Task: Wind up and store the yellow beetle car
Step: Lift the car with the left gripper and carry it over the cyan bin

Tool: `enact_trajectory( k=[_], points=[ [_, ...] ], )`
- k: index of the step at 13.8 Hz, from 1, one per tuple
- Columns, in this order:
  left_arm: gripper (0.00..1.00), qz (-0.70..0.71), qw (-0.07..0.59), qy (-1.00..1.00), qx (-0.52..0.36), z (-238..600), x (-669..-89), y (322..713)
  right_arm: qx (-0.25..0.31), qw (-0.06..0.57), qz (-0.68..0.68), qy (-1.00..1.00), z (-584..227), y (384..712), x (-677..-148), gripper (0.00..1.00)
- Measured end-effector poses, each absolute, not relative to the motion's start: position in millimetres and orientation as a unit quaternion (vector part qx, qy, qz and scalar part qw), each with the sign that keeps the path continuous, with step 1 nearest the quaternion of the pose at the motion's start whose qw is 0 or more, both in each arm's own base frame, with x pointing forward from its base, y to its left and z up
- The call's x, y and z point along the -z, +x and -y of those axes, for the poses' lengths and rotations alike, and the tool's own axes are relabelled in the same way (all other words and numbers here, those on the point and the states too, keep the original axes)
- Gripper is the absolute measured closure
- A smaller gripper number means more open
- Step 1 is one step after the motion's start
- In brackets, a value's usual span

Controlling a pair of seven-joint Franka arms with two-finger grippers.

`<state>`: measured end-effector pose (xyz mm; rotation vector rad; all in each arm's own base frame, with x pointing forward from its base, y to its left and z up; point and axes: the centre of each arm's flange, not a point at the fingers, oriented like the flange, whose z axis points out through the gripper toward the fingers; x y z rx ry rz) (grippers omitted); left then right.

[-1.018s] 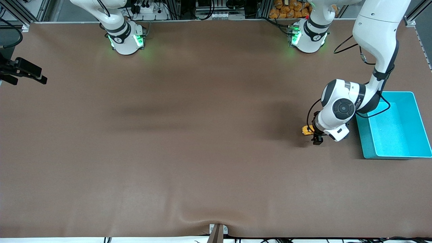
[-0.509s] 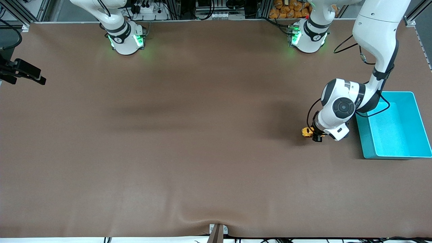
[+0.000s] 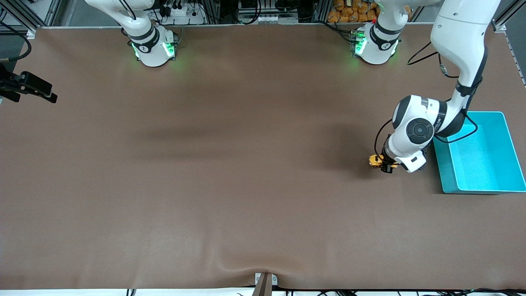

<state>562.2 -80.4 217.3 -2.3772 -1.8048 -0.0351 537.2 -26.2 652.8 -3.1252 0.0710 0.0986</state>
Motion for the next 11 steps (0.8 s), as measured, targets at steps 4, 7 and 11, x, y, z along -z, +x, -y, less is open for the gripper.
enact_trajectory(
  k=[4,7,11],
  points=[
    [0.54,0.534,0.102,-0.839,0.008,28,-287,574,-0.033,-0.003,-0.008,-0.999,11,539,-651,0.00],
    [0.54,0.475,0.102,-0.874,0.006,-31,-319,573,-0.036,-0.007,-0.008,-0.999,9,539,-649,0.00],
    [0.54,0.384,0.104,-0.918,-0.008,-127,-335,559,-0.045,-0.007,-0.014,-0.999,16,537,-647,0.00]
  ],
)
